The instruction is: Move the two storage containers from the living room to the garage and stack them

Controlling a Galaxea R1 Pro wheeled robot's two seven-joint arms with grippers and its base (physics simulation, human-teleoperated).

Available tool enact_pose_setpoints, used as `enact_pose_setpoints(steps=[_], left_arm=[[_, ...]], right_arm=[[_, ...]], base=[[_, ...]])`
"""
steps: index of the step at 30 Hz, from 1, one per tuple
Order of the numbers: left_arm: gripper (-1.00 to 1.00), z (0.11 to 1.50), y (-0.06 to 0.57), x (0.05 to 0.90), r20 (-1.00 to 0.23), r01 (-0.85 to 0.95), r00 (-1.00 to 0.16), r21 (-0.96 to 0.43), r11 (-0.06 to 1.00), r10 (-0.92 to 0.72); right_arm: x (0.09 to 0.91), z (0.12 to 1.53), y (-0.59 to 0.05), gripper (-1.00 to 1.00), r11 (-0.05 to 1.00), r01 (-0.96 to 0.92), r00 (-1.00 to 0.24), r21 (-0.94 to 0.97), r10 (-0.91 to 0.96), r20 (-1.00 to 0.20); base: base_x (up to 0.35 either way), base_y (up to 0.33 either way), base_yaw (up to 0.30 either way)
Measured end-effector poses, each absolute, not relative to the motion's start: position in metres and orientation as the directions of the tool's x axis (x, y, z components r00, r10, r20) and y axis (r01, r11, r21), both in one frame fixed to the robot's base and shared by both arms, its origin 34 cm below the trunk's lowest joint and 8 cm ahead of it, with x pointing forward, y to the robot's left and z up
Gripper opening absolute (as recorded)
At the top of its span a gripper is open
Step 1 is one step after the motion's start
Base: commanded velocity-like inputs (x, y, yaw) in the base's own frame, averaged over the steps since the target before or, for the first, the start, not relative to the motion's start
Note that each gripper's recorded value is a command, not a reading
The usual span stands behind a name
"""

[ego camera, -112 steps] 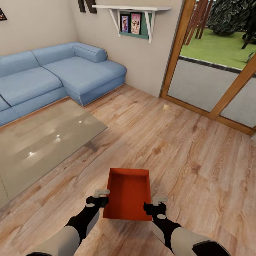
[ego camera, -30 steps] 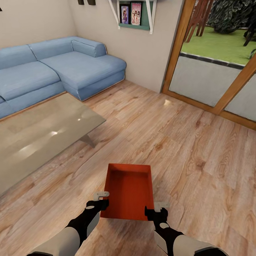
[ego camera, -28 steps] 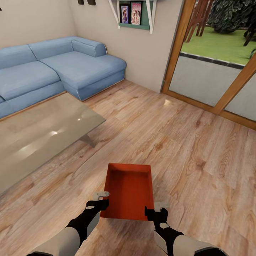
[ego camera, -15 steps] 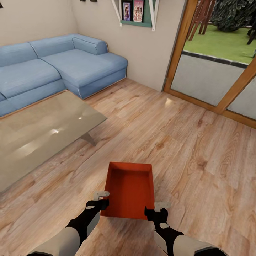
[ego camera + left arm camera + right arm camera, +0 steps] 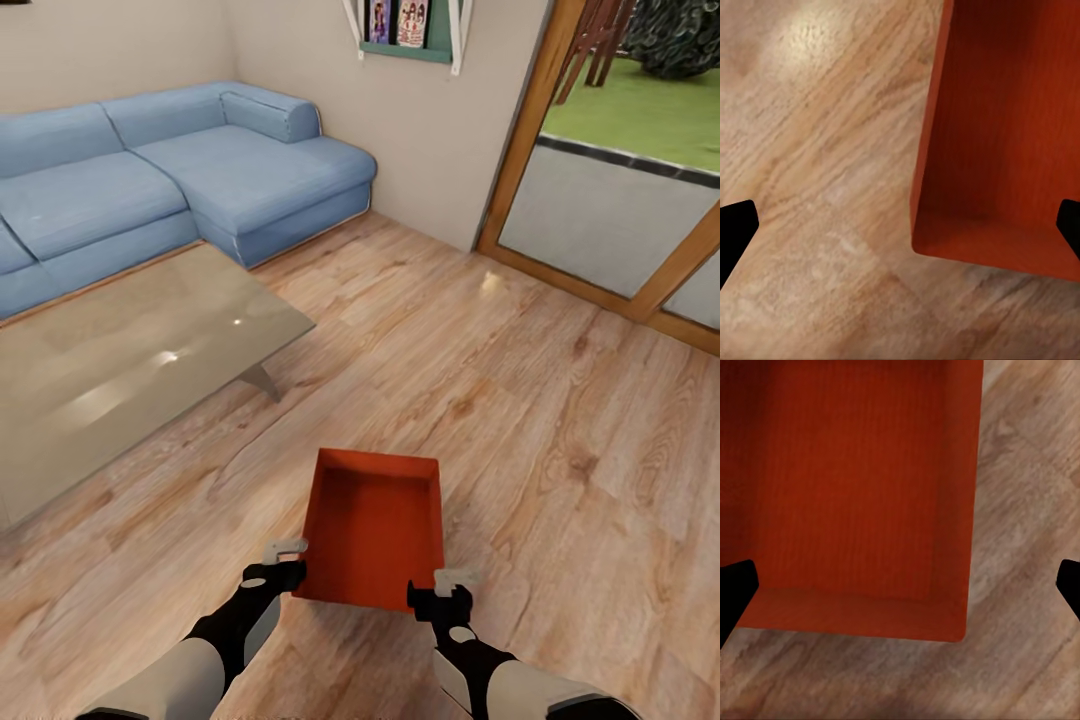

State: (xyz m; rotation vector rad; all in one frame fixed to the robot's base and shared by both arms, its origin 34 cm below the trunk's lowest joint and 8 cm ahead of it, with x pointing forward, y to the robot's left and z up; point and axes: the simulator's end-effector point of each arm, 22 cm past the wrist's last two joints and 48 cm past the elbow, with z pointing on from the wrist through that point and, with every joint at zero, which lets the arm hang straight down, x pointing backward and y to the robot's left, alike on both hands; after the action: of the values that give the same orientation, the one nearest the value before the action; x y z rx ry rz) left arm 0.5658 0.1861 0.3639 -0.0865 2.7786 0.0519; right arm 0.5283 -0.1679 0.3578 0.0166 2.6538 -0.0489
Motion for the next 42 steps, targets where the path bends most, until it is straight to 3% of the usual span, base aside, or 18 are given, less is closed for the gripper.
enact_pose_setpoints(steps=[10, 26, 42], left_arm=[[1.00, 0.3607, 0.1861, 0.5627, -0.347, -0.066, -0.936, 0.026, 0.997, -0.053], [1.00, 0.3567, 0.1860, 0.5593, -0.339, -0.064, -0.939, 0.027, 0.998, -0.051], [1.00, 0.3557, 0.1871, 0.5576, -0.336, -0.064, -0.941, 0.028, 0.998, -0.050]], right_arm=[[0.5245, 0.3546, -0.1720, 1.00, 0.998, 0.064, -0.887, -0.027, 0.045, -0.460], [0.5201, 0.3507, -0.1726, 1.00, 0.997, 0.072, -0.891, -0.026, 0.053, -0.450], [0.5195, 0.3503, -0.1726, 1.00, 0.997, 0.072, -0.892, -0.027, 0.053, -0.449]], base=[[0.000, 0.000, 0.032], [0.000, 0.000, -0.196], [0.029, 0.000, -0.015]])
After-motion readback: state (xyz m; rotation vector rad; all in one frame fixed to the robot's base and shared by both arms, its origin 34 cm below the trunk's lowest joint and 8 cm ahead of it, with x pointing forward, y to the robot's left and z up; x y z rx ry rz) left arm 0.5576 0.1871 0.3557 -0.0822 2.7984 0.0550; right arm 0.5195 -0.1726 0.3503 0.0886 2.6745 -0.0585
